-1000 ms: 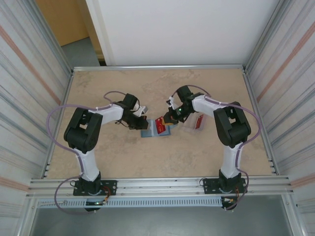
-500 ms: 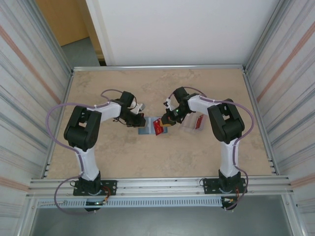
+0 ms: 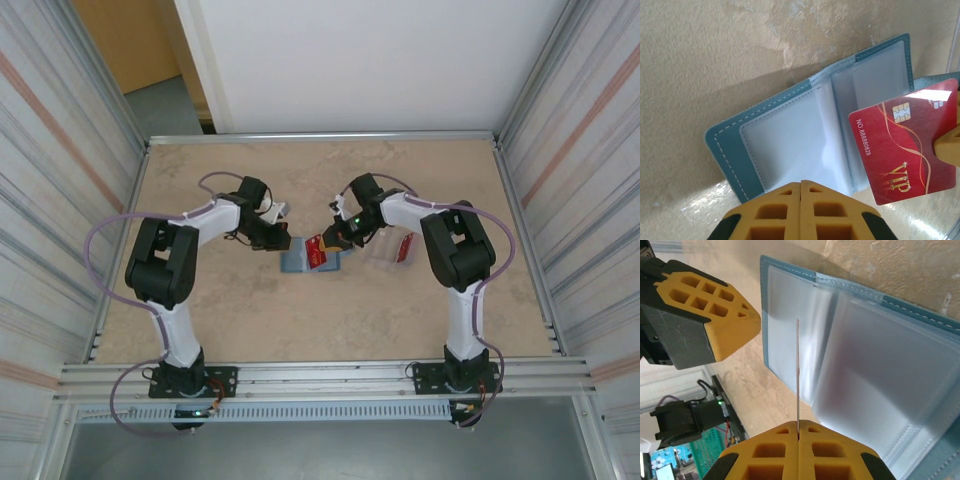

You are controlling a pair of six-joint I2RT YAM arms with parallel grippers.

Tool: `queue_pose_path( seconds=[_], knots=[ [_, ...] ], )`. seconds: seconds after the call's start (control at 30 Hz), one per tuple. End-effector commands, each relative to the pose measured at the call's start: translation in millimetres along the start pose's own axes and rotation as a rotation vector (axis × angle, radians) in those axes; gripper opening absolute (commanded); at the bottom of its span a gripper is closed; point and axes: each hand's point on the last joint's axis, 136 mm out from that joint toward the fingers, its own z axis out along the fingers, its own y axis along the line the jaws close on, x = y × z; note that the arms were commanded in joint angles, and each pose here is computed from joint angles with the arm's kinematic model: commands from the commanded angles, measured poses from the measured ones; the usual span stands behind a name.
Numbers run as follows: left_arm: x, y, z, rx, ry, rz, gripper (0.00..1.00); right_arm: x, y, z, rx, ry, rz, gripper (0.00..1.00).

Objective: Put the credit cards into the card holder
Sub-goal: Insert the credit card into the card slot.

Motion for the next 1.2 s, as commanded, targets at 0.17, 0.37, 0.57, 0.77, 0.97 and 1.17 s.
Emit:
queue_pose_path(
  seconds=[0.17, 0.37, 0.57, 0.77, 0.97, 1.17],
  knots=[
    [13.6, 21.0, 12.1, -0.034, 0.047, -0.016, 0.01, -4.9, -8.2, 15.0, -0.008, 0.013, 0.038, 0.0],
    [18.5, 25.9, 17.9, -0.043, 0.06, -0.017, 0.0, -3.1, -16.6, 15.8, 0.006, 0.009, 0.055, 0.0],
    [20.1, 27.6, 17.9, -0.051, 0.06, -0.009, 0.0, -2.7, -21.1, 17.3, -0.005, 0.007, 0.072, 0.0],
    [19.5, 28.2, 18.9, -0.053, 0.06, -0.009, 0.0, -3.7, -24.6, 20.1, 0.0, 0.005, 0.075, 0.0],
    [18.3, 27.5, 19.4, -0.05, 0.059, -0.014, 0.0, -0.2, -34.7, 21.3, 0.022, 0.013, 0.088, 0.0],
    [16.6, 27.4, 19.4, -0.049, 0.058, -0.016, 0.0, 0.7, -36.3, 25.9, 0.048, 0.023, 0.068, 0.0]
  ],
)
